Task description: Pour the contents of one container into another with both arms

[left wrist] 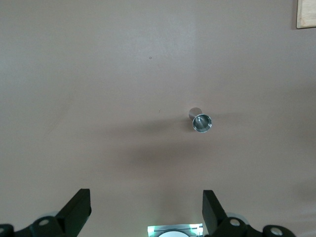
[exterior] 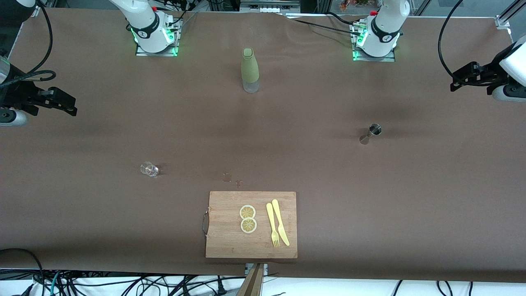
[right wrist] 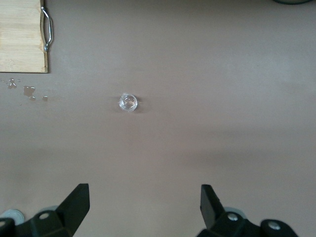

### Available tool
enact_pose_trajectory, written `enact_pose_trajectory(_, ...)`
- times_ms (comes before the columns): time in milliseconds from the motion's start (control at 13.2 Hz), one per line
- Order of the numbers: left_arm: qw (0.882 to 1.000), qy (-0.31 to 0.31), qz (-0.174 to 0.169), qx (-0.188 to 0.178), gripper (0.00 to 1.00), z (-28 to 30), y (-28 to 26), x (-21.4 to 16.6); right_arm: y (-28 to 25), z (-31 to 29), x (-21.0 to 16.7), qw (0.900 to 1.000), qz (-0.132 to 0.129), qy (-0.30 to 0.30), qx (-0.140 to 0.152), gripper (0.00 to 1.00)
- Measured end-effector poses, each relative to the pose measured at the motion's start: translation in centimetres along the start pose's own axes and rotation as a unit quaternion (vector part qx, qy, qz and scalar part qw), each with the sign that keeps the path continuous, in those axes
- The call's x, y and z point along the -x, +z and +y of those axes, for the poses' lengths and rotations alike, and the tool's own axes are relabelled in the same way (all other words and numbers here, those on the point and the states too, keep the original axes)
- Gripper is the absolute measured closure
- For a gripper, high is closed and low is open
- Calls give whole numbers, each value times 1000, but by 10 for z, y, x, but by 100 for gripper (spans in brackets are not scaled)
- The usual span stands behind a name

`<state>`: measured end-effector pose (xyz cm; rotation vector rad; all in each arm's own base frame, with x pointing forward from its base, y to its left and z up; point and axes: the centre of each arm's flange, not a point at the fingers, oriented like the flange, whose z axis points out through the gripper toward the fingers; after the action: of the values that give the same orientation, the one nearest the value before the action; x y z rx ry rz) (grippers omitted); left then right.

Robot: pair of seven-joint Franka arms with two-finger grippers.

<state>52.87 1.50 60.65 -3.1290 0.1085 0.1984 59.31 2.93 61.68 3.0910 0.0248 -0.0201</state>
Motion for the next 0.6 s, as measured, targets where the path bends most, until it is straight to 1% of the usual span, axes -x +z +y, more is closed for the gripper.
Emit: enact_pose_trajectory(604,1000,1,-5,1,0,1,2,0,0,0,0,1000,0,-1,0,0)
